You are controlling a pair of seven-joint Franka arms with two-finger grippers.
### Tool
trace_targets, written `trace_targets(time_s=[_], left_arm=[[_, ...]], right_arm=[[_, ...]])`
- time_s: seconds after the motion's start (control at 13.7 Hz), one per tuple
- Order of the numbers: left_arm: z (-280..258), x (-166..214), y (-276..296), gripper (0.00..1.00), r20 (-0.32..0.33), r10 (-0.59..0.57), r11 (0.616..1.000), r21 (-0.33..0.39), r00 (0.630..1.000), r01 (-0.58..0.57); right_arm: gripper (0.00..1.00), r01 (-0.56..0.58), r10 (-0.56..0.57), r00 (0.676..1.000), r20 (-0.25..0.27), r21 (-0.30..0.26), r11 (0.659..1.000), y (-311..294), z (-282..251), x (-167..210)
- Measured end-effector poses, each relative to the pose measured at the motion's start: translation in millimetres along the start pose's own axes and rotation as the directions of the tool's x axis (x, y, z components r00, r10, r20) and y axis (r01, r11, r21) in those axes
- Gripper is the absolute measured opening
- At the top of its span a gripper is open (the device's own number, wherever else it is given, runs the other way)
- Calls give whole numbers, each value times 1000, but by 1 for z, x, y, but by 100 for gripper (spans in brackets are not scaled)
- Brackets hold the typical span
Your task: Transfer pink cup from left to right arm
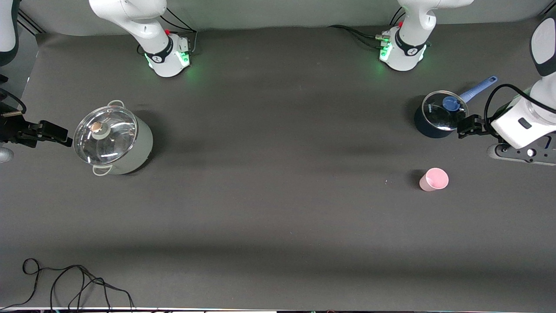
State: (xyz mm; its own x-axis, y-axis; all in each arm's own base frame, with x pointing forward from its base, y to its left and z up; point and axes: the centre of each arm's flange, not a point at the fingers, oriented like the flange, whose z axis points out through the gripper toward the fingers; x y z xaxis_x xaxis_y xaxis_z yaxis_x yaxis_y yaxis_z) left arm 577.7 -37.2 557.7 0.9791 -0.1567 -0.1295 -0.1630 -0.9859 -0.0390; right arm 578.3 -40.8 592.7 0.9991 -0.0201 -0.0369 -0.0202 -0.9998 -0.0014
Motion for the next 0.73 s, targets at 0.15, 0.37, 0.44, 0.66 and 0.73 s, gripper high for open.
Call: trace_targets(time_s=[0.15,0.37,0.44,0.66,0.73], left_arm=[[1,1,2,100,3,4,1000,0,1000,-4],[0,2,6,100,1,11,1000,0,1000,-11],[0,2,8,100,0,14,1000,1,1000,-14],[0,2,11,100,0,20,1000,1,1000,-20],[0,2,13,100,0,22,1000,1,1000,-22]], right_arm=[[100,0,0,1000,0,0,1000,0,0,0],[100,0,0,1000,-1,0,1000,0,0,0],[100,0,0,1000,-1,0,1000,0,-1,0],[100,21,-22,999,36,3,1000,0,1,-5],[100,23,-23,999,36,3,1000,0,1,-5]])
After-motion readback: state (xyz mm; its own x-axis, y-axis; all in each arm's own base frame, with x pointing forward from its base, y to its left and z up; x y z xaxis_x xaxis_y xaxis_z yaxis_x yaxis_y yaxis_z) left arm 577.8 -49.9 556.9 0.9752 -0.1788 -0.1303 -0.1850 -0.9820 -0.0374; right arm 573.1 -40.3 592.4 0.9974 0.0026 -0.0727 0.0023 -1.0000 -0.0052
